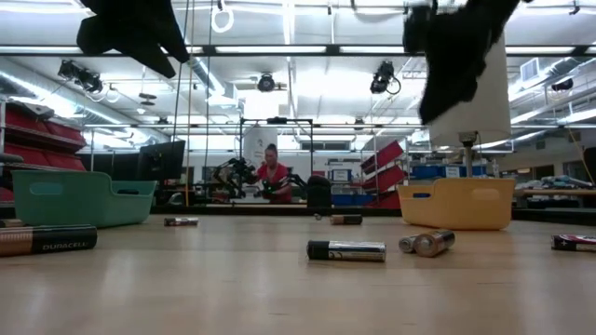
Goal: Sort batteries
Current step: Put the silver battery into the green bin
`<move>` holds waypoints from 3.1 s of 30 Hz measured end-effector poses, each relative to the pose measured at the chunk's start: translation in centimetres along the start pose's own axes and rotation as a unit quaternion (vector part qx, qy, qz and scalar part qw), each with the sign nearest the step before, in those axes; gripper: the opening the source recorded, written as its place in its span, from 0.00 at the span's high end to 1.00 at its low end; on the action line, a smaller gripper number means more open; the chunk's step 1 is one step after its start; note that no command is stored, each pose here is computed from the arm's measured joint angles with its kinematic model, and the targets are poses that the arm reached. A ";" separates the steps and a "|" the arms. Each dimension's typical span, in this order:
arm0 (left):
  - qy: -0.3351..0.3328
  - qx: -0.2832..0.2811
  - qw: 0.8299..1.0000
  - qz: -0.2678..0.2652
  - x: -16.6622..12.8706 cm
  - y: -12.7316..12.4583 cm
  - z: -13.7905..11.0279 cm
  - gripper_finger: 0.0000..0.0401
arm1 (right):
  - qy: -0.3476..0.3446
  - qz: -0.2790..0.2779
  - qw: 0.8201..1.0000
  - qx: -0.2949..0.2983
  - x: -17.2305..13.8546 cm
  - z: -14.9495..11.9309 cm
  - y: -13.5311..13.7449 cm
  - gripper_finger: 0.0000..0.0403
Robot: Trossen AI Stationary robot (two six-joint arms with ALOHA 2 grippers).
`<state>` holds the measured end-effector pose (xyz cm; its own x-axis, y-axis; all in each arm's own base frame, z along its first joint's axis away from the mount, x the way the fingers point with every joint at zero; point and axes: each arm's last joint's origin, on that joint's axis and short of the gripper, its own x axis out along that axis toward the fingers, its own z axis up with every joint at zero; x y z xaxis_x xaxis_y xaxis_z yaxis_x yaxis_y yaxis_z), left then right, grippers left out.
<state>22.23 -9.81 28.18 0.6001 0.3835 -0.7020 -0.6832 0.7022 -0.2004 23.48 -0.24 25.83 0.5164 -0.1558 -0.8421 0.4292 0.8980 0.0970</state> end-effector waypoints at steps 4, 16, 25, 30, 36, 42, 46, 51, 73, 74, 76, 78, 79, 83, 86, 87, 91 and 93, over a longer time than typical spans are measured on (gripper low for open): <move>-0.009 0.016 1.000 0.004 0.0 0.0 0.1 0.54 | -0.027 0.105 0.994 -0.031 -1.5 -0.5 3.1 0.51; -0.063 0.027 0.997 0.027 0.0 0.1 0.4 0.54 | 0.093 0.097 0.989 -0.062 1.6 -8.1 12.1 0.59; -0.060 0.048 0.997 0.026 0.0 0.1 0.4 0.54 | 0.112 0.054 0.991 -0.056 4.5 -10.8 14.2 0.53; -0.056 0.049 0.997 0.024 0.0 0.1 0.3 0.54 | 0.112 0.030 0.991 -0.064 5.6 -11.7 14.7 0.55; -0.052 0.051 0.997 0.022 0.0 0.1 0.3 0.54 | 0.103 0.026 0.993 -0.051 5.9 -11.9 14.4 0.63; -0.043 0.051 0.998 0.018 0.0 0.1 0.3 0.54 | 0.107 0.058 0.993 0.009 6.3 -13.2 12.8 0.69; -0.038 0.052 0.998 0.016 0.0 0.1 0.2 0.54 | 0.102 0.068 0.992 0.012 5.9 -13.5 11.9 0.71; -0.037 0.051 0.998 0.016 0.0 0.1 0.2 0.54 | 0.112 0.072 0.991 -0.001 6.0 -13.7 11.2 0.71; -0.038 0.046 0.998 0.015 0.0 0.0 0.2 0.54 | 0.082 0.082 0.993 -0.001 8.4 -13.6 10.9 0.69; -0.037 0.046 0.998 0.015 0.0 0.0 0.2 0.54 | 0.083 0.082 0.993 -0.001 8.4 -13.7 10.8 0.70; -0.035 0.046 0.998 0.014 0.0 0.0 0.2 0.54 | 0.084 0.082 0.993 -0.002 8.4 -13.8 10.7 0.70; -0.032 0.046 0.998 0.012 0.0 0.0 0.2 0.54 | 0.084 0.082 0.993 -0.003 8.5 -13.8 10.7 0.70; -0.032 0.045 0.998 0.012 0.0 0.0 0.2 0.54 | 0.084 0.081 0.993 -0.004 8.5 -13.8 10.7 0.70; -0.030 0.046 0.998 0.012 0.0 0.0 0.2 0.54 | 0.086 0.081 0.993 -0.007 8.5 -13.9 10.7 0.74; -0.030 0.047 0.998 0.012 0.0 0.0 0.2 0.54 | 0.089 0.078 0.993 -0.010 8.5 -13.9 10.6 0.83; -0.030 0.047 0.998 0.013 0.0 0.0 0.2 0.54 | 0.089 0.078 0.993 -0.013 8.5 -14.0 10.6 0.86; -0.029 0.048 0.998 0.014 0.0 0.1 0.2 0.54 | 0.089 0.081 0.992 -0.030 8.5 -13.9 10.6 0.97; -0.029 0.049 0.998 0.014 0.0 0.1 0.2 0.54 | 0.096 0.085 0.991 -0.030 8.6 -13.8 10.5 0.97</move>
<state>22.24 -9.65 28.28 0.6060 0.4359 -0.6654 -0.6581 0.7447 -0.1115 22.20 13.54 12.32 0.4239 0.0762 -0.9025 0.3000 0.9284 0.2193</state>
